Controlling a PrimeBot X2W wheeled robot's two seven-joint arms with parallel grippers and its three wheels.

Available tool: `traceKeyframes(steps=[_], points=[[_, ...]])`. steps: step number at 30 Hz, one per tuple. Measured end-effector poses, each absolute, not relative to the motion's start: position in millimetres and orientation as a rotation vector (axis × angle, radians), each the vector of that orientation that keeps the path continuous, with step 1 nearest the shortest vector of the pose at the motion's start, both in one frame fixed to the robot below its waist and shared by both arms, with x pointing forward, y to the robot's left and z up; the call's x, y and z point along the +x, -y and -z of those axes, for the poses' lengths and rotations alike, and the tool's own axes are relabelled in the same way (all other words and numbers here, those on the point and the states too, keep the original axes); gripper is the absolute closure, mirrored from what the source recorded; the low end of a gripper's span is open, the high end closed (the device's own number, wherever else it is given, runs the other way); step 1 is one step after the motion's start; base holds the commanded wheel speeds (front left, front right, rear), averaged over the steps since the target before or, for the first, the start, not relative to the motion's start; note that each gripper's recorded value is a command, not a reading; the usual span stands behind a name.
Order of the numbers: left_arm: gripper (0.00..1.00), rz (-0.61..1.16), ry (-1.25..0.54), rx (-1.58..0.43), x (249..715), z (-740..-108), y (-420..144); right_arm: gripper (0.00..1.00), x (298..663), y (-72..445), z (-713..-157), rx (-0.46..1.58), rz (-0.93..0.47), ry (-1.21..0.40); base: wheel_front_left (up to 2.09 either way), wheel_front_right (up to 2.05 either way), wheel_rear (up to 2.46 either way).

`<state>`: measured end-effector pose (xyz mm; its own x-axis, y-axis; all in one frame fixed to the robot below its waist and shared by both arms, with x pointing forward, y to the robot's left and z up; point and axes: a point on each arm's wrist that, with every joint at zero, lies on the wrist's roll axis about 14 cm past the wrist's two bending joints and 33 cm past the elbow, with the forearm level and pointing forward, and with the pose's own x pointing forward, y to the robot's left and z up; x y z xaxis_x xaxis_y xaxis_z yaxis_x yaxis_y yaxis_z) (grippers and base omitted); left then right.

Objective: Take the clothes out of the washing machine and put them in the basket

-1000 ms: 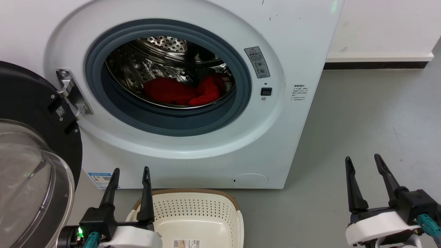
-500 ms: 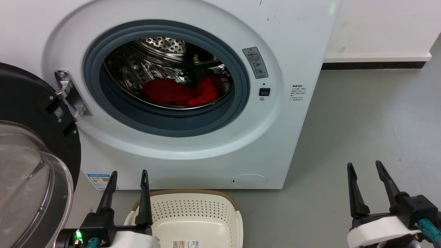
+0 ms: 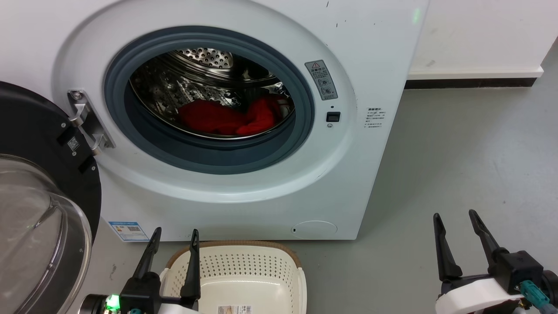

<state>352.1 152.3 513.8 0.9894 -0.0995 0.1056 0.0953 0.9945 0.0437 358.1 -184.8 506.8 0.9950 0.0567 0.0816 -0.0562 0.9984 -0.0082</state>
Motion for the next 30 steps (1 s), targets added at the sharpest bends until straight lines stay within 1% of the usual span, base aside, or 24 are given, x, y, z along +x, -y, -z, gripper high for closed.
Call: traceKeyframes(steps=[13,19,21,24,28,29,30], points=[[0.0,0.097,0.108,0.024,353.6,-513.9,-153.9,0.0,359.1,188.2,-502.7,0.015,-0.044,0.07,0.0,0.0,0.0],[0.0,0.145,0.067,0.032,360.2,-500.5,-147.5,0.0,364.7,192.2,-502.1,0.031,-0.03,0.069,0.0,0.0,0.0],[0.0,0.189,0.038,0.048,368.5,-490.7,-142.9,0.0,370.3,195.8,-502.2,0.041,-0.018,0.07,0.0,0.0,0.0],[0.0,0.238,0.009,0.076,394.6,-479.5,-142.0,0.0,381.1,200.7,-498.5,0.044,-0.004,0.061,0.0,0.0,0.0],[0.0,0.298,-0.005,0.149,445.1,-468.5,-144.1,0.0,394.0,214.3,-479.9,0.049,0.037,0.012,0.0,0.0,0.0],[0.0,0.315,-0.005,0.174,489.4,-462.1,-149.1,0.0,403.5,223.4,-463.6,0.059,0.065,-0.027,0.0,0.0,0.0],[0.0,0.322,-0.003,0.179,504.5,-460.3,-150.0,0.0,407.0,225.5,-458.2,0.059,0.071,-0.04,0.0,0.0,0.0]])
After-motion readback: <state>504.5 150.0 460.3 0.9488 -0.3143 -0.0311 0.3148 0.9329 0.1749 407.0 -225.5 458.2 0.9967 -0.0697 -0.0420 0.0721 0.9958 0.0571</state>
